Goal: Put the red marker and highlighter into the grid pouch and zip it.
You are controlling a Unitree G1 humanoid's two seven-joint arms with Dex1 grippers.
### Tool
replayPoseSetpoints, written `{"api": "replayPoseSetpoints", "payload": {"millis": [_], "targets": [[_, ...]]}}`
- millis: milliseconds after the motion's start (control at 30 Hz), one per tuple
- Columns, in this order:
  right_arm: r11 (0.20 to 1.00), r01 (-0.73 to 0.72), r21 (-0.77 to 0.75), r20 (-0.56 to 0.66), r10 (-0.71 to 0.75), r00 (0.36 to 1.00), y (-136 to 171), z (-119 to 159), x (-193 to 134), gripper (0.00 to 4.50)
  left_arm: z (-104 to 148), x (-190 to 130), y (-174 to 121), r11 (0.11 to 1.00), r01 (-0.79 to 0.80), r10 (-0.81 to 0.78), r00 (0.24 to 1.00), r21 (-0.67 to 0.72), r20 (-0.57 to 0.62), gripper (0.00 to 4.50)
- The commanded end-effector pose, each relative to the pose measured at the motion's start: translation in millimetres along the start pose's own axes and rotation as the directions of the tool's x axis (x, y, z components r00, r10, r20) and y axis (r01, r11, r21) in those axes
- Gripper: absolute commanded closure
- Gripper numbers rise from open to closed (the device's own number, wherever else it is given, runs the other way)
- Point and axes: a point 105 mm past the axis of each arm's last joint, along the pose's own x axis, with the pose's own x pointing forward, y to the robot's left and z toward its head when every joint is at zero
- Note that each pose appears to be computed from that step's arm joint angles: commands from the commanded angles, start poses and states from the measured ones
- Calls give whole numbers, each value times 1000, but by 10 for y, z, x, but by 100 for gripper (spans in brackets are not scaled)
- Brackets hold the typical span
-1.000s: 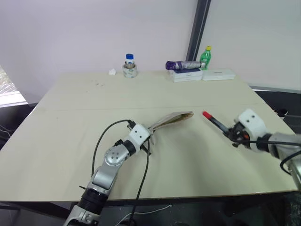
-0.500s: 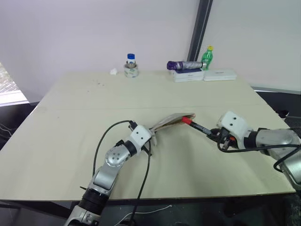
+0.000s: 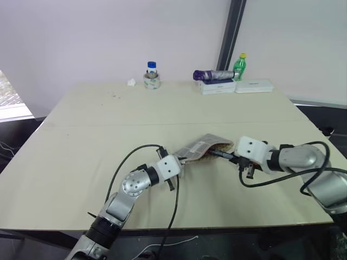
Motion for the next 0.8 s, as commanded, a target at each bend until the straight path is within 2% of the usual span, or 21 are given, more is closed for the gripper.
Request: {"api": "replayPoseSetpoints", "payload": {"millis": [33,100,233,300,333,433,533,633,800], "targets": [[988,7,-155,8,-6,1000,-38,136,-13,411,213,51,-40,997,43,-48,996,63,70,450],[980,5,-199,5,-4,1000,-41,146,28,411,228,56,-36,997,43,-47,996,57,74,450],[982,4,-189,52,6,999,-58,256,85,411,252,55,-42,997,50,-55,995,56,82,450],[985,11,-170,69,1,998,-78,285,66,303,253,48,-14,999,32,-34,996,31,83,450],[988,21,-154,80,-8,997,-101,294,39,268,253,43,26,1000,8,-8,996,2,84,450],[993,77,-84,127,-66,990,-229,330,-84,116,249,30,161,991,-68,77,994,-116,81,450],[994,100,54,235,-110,966,-380,429,-327,116,236,28,341,947,-153,176,983,-283,58,450],[986,83,144,340,-128,932,-434,550,-512,116,237,53,503,866,-213,252,967,-452,27,450],[960,-26,278,440,-104,892,-275,705,-449,116,379,135,663,727,-192,294,955,-660,47,450]]}}
